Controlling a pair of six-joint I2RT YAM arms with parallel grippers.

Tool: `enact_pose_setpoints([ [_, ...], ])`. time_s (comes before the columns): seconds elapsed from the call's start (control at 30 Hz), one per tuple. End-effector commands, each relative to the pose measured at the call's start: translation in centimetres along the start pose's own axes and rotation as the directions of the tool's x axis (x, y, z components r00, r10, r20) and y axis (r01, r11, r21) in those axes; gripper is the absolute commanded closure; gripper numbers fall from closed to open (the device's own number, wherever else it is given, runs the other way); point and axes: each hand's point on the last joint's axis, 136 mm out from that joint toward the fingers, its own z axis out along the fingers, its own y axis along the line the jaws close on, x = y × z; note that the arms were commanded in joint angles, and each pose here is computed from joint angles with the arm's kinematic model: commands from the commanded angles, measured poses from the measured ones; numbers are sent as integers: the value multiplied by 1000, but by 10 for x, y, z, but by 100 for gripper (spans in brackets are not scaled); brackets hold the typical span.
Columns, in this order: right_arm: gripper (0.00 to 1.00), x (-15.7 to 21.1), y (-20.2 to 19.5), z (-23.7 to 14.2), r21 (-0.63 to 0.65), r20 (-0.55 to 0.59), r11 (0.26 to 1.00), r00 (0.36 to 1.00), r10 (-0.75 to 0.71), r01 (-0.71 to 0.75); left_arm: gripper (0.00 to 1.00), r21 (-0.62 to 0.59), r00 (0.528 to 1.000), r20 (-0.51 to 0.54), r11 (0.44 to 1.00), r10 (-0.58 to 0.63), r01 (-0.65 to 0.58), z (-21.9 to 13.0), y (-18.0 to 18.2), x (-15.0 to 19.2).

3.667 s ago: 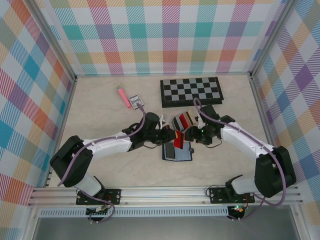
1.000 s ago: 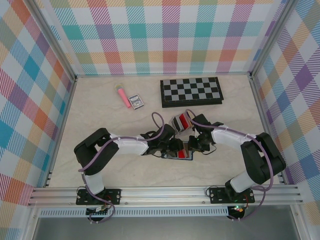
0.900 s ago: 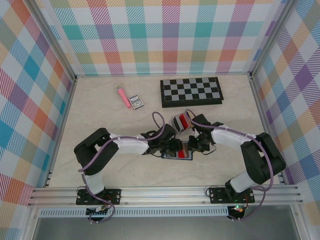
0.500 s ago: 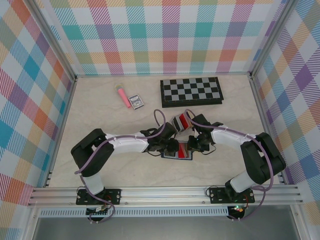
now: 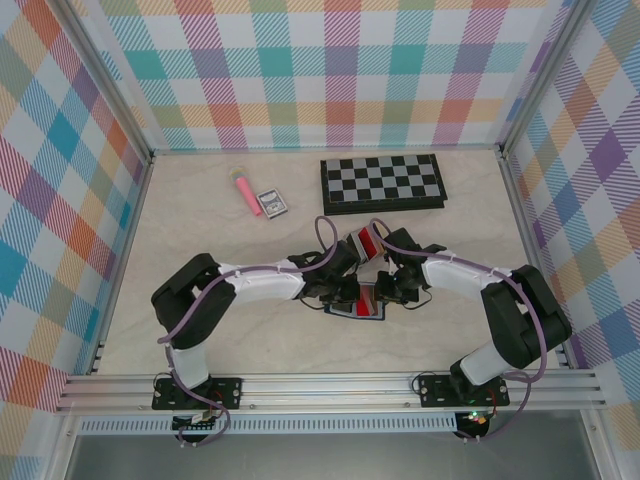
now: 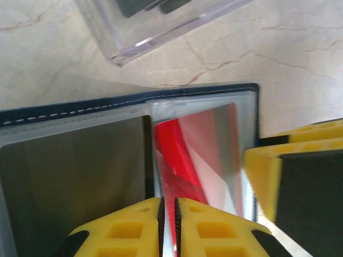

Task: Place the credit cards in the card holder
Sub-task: Insert the credit card into the card slot.

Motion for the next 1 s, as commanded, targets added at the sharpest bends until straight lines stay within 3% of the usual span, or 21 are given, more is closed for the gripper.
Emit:
enact_pose_setpoints([
  [0.0, 74, 7, -17, 5, 74, -18, 997, 1000, 15, -14, 85, -32, 999, -45, 999, -11, 10, 6, 0, 11],
  [0.97, 73, 8, -20, 5, 86, -14, 996, 1000, 24, -23, 87, 107, 998, -61, 994, 35, -28, 28, -33, 5],
])
